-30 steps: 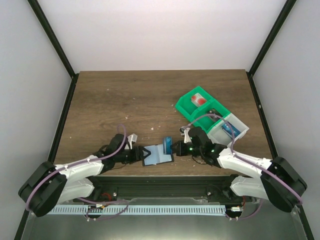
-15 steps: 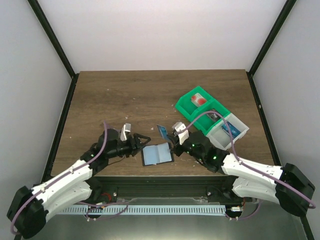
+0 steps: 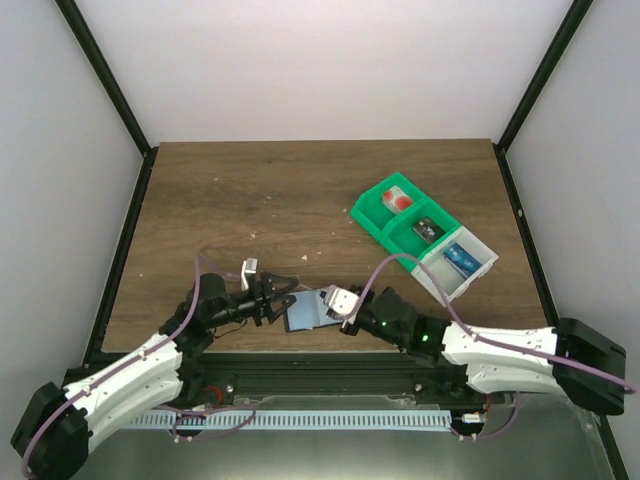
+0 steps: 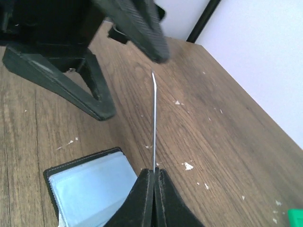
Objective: Take the credit cards out of the card holder
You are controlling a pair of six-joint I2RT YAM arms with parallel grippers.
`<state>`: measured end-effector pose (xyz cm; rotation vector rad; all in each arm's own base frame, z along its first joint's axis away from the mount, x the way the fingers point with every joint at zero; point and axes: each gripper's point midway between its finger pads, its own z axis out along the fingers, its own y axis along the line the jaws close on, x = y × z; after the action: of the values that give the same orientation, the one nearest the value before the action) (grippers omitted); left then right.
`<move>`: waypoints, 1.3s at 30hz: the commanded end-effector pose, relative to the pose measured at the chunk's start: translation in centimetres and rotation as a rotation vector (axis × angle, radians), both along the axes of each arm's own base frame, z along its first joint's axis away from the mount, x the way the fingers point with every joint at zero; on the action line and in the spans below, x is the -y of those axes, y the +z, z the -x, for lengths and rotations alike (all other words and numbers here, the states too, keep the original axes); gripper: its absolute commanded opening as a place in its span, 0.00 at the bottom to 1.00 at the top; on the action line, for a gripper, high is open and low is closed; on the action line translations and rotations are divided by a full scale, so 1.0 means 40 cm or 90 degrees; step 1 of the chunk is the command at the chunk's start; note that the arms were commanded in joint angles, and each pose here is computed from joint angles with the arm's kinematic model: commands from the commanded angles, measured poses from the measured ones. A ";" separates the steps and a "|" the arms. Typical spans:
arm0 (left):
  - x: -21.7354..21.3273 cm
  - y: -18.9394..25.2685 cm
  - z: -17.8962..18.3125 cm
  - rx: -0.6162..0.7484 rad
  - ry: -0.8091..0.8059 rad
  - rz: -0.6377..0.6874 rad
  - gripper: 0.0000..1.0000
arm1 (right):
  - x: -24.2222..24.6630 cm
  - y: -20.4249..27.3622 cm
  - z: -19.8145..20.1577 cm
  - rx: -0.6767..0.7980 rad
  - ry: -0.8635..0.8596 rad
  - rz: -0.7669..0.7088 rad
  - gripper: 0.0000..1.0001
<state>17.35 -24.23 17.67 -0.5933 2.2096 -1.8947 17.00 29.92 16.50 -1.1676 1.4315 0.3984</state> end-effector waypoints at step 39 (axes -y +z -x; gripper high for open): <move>0.005 0.040 0.031 0.200 -0.056 0.021 0.00 | 0.013 0.143 0.104 -0.191 -0.077 -0.095 0.41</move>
<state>15.98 -24.42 17.36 -0.3853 2.1502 -1.9564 13.46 30.48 19.64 -1.1034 1.4981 0.4149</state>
